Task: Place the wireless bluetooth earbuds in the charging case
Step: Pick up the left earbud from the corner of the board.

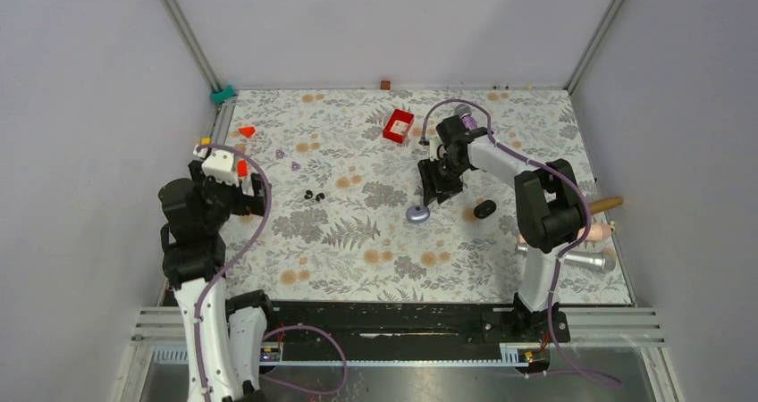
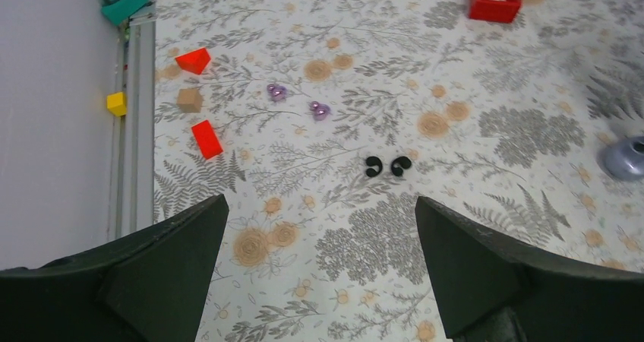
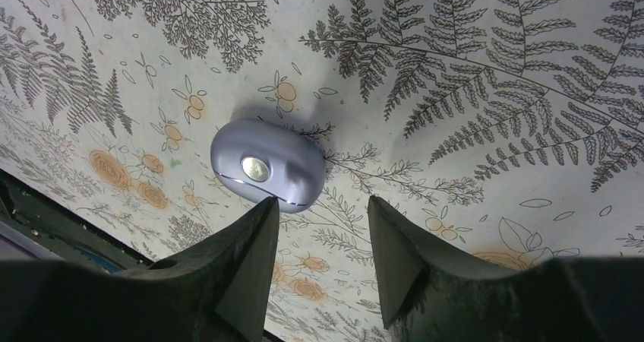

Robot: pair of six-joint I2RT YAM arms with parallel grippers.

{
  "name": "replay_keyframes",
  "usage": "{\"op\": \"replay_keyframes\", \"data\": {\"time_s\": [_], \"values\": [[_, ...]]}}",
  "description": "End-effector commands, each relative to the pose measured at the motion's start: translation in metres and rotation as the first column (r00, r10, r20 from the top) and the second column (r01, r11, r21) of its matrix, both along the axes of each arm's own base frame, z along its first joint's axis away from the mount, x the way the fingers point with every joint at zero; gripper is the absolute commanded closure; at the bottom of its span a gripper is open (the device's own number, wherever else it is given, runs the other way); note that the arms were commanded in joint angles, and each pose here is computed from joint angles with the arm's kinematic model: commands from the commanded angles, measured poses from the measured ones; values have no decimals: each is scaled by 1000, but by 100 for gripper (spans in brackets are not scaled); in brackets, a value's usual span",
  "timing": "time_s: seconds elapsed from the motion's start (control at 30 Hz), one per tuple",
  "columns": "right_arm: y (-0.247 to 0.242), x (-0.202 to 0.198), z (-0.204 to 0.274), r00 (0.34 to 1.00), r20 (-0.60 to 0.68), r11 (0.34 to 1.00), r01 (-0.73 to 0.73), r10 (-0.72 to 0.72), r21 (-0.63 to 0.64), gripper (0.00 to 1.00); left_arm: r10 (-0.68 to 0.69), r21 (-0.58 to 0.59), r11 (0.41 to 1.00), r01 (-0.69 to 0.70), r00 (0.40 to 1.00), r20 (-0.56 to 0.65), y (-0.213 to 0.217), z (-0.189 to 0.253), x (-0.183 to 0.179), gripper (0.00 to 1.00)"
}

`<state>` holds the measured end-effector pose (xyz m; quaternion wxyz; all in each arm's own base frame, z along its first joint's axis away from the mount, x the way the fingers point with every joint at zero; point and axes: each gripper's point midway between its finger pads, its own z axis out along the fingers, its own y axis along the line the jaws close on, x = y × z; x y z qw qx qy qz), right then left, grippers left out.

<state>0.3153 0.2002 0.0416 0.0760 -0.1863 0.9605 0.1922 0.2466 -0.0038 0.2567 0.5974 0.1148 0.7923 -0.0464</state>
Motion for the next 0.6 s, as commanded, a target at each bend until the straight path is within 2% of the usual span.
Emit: {"op": "replay_keyframes", "data": {"time_s": [0.0,0.1,0.2,0.33,0.43,0.57], "values": [[5,1,16,999,42,999,1,-3,33,45,136,1,991,-136,991,18,34,26,43,1],[3,2,25,998,68,999,-8,5,31,45,147,-25,988,-150,983,-106,42,12,81,2],[2,3,38,994,105,999,-6,2,36,45,205,-14,977,-214,951,-232,52,-14,121,1],[1,2,55,986,162,998,-42,34,51,44,272,48,961,-274,892,-361,55,-54,171,1],[1,0,65,982,185,996,-54,40,67,43,273,70,960,-273,842,-466,48,-90,202,1],[4,-4,74,979,197,993,-65,46,95,43,292,89,952,-294,776,-559,47,-122,231,9]]}}
